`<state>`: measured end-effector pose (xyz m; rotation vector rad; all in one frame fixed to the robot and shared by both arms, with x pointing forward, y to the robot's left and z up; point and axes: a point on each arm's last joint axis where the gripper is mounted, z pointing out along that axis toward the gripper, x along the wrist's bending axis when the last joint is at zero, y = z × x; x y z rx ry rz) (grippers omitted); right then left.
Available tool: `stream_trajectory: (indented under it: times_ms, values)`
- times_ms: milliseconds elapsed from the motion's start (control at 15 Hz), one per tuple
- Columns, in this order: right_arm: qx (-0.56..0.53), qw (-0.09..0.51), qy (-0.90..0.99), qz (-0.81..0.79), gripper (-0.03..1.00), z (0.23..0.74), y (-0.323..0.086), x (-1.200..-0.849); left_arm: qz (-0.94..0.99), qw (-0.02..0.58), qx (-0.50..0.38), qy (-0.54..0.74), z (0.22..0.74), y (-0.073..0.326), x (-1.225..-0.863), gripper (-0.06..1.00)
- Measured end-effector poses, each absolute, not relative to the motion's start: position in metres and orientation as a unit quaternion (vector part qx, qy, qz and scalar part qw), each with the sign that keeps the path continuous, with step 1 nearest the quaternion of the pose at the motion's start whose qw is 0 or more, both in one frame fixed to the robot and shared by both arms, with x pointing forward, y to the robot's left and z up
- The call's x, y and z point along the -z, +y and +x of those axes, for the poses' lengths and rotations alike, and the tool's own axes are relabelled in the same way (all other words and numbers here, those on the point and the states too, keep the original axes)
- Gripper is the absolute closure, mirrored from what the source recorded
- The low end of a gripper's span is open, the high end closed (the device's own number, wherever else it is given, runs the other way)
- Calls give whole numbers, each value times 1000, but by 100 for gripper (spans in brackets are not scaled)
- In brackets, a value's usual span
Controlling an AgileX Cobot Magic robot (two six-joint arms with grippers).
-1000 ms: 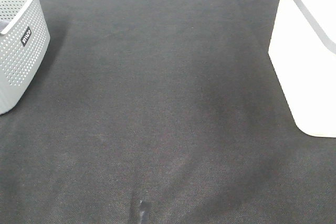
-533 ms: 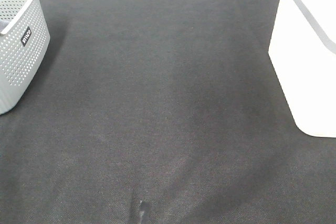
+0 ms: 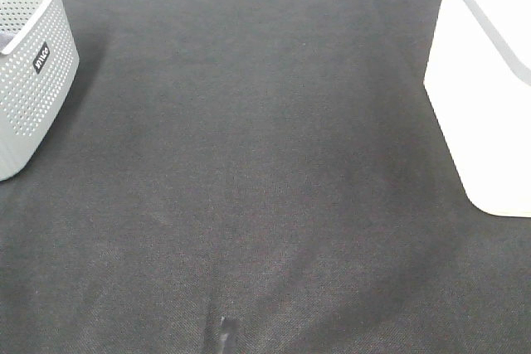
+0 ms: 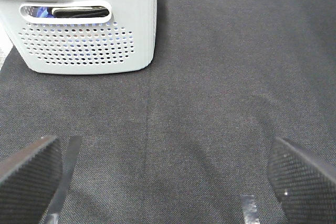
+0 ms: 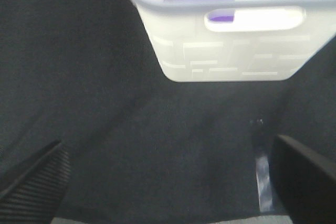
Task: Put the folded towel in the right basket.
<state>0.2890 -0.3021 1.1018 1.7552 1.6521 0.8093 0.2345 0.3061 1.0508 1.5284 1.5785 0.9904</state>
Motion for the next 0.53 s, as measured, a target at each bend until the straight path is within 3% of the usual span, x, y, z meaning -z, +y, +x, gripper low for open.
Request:
stream_trajectory:
  times_ms: [267, 533]
  values:
    - [-358, 348, 604, 621, -1, 241, -308, -1053, 592, 358, -384, 612, 234, 306, -1051, -4]
    - [-347, 347, 612, 620, -1, 236, -309, -1039, 592, 358, -384, 612, 234, 306, -1051, -4]
